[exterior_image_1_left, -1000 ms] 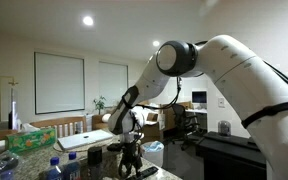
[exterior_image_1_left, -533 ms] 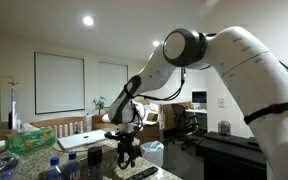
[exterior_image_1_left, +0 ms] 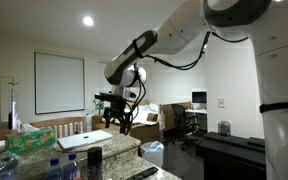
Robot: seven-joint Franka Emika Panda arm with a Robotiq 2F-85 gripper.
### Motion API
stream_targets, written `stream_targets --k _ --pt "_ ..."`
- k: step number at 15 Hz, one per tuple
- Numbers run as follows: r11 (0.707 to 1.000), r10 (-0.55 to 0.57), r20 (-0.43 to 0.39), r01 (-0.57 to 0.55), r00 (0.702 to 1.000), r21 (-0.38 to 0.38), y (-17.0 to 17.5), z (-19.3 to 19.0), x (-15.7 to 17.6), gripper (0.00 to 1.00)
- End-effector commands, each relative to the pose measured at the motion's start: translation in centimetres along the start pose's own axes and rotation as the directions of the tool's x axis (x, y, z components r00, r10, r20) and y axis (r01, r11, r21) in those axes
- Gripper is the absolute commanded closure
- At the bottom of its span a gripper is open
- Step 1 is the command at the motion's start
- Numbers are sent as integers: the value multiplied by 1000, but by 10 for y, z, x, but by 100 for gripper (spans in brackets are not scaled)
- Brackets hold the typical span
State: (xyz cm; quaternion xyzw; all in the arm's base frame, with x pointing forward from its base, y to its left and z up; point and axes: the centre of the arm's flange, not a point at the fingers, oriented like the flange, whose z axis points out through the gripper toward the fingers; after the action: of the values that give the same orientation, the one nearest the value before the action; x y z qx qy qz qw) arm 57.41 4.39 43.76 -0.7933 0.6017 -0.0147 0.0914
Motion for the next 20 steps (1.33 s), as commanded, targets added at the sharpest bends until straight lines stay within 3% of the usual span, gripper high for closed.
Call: stream_targets --k 1,4,6,8,11,14,16,20 --pt "981 -192 40 193 980 -23 -5 -60 -86 0" --pt "936 -334 93 342 938 -87 -15 -78 -175 0" --pt "891 -408 123 424 905 -163 -12 -75 -211 0" --pt "850 -430 144 454 891 -269 -8 -64 -228 0" --pt "832 -400 152 428 904 -354 -13 -47 -214 0" --pt "842 -339 170 379 925 -383 -19 -33 -189 0" --pt "881 -295 133 323 946 -347 -22 -20 -173 0" --pt "930 -214 72 226 974 -291 -17 0 -155 0"
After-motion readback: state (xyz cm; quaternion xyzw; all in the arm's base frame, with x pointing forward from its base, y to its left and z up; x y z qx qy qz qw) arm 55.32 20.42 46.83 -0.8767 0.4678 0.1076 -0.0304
